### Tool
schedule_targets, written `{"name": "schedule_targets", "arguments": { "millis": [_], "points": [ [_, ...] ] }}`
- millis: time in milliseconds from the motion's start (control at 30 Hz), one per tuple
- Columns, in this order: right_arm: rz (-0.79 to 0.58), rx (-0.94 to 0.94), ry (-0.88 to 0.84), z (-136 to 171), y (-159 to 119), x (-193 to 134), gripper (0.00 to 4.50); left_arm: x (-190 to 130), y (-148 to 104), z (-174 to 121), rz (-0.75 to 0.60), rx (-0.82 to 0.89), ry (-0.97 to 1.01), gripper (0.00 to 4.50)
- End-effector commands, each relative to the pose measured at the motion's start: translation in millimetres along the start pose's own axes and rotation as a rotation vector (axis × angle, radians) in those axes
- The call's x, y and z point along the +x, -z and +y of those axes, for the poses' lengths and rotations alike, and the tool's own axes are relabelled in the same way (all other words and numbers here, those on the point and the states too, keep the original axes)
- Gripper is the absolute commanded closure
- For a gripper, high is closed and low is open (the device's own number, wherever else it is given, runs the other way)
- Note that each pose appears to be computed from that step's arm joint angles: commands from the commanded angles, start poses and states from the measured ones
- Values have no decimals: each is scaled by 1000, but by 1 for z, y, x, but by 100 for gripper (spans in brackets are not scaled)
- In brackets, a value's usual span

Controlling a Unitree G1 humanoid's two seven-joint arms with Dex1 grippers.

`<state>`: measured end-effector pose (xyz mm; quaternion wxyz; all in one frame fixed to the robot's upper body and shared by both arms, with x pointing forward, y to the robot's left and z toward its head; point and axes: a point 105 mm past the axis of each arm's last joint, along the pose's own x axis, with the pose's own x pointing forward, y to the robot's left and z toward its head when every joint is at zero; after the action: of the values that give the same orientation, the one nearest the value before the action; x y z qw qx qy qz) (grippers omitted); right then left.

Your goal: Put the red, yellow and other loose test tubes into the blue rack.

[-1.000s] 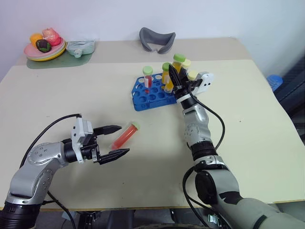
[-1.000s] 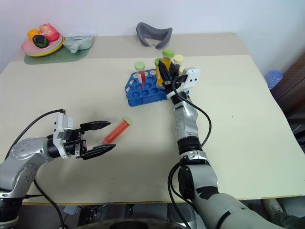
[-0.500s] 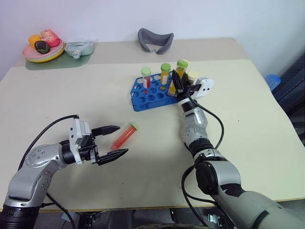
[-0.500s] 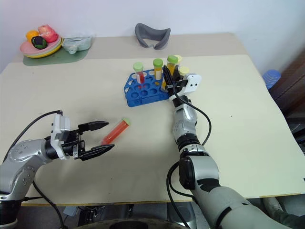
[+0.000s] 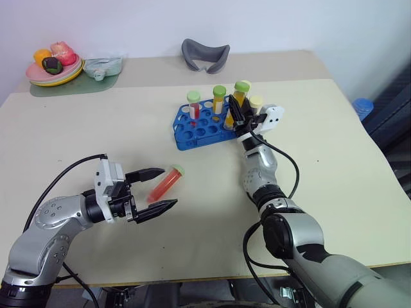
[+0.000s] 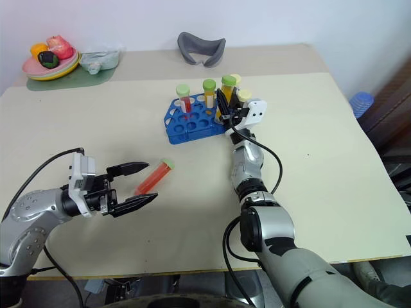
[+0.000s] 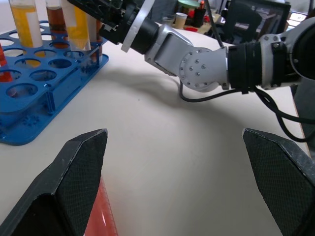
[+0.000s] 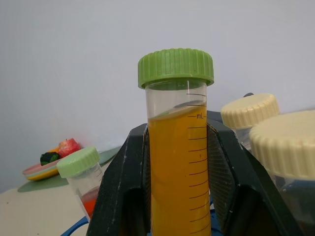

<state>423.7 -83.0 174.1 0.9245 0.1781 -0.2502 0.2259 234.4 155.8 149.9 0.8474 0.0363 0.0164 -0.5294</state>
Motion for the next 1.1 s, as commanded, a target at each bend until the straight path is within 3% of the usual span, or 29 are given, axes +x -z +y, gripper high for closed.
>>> {"name": "schedule_targets", "arguments": {
  "millis": [33,367,1100],
  "points": [
    [1,24,-29,10,1,7,336,0,-10,-3,-33,24,6,0],
    [24,-38,-85,17,1,11,336,0,-9,-3,-50,13,-19,0],
    [67,-126,-35,-1,-4,15,336,-3,-13,4,-92,38,-62,0]
  ]
}}
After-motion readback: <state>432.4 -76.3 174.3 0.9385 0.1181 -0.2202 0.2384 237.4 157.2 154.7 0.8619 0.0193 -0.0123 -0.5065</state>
